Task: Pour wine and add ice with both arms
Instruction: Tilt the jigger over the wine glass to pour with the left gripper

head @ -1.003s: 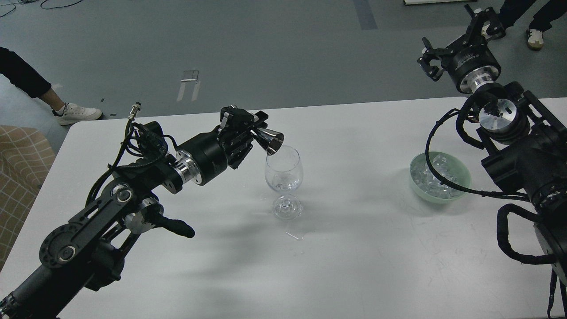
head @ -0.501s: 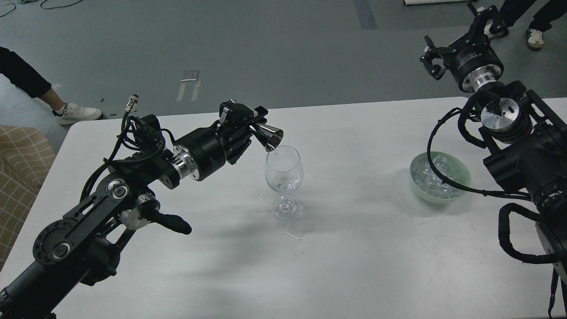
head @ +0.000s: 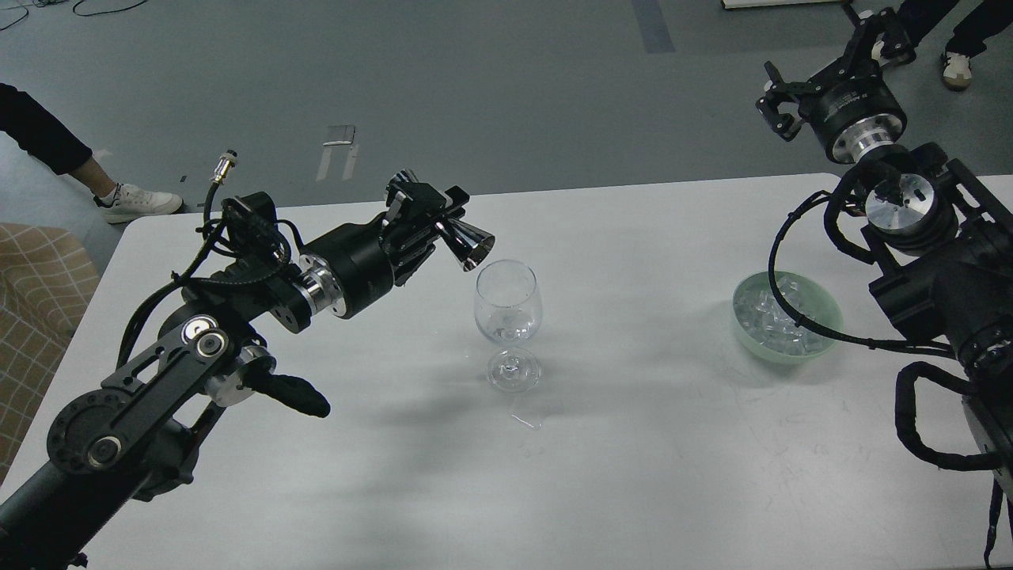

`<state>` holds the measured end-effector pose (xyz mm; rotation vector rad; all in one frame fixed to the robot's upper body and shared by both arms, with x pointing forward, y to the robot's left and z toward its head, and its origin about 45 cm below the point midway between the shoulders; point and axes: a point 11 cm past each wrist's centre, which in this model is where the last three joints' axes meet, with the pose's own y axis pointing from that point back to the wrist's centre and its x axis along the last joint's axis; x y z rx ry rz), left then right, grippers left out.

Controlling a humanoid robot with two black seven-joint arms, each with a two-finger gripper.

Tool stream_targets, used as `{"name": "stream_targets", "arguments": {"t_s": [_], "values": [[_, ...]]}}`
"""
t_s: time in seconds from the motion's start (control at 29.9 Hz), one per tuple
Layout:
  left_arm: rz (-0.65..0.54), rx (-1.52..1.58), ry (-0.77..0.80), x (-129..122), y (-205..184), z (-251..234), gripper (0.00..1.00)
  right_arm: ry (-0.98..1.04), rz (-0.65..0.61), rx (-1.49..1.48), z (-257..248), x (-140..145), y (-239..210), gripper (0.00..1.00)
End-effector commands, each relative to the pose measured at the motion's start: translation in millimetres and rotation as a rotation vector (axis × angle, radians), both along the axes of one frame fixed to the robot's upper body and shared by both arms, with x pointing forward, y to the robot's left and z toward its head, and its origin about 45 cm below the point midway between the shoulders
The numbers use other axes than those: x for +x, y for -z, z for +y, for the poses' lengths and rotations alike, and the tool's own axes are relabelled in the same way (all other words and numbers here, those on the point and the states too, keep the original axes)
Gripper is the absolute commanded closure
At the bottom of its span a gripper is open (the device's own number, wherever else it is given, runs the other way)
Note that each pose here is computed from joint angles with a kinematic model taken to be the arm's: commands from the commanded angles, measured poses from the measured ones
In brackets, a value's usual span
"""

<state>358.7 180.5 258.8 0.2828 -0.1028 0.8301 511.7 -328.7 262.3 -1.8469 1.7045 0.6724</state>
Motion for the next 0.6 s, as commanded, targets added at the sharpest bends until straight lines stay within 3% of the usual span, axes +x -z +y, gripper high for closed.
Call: {"name": "stream_targets", "arguments": {"t_s": [0.0,0.57], "values": [[-0.009,-0.004,0.01,-2,-3,-3,1.0,0.0,0.0,0.0,0,0,0,0.0],[-0.035,0.008,0.035,-4,-17,-10,1.0,-0.005,-0.011,-0.001,1,0,-3,0.0]]}}
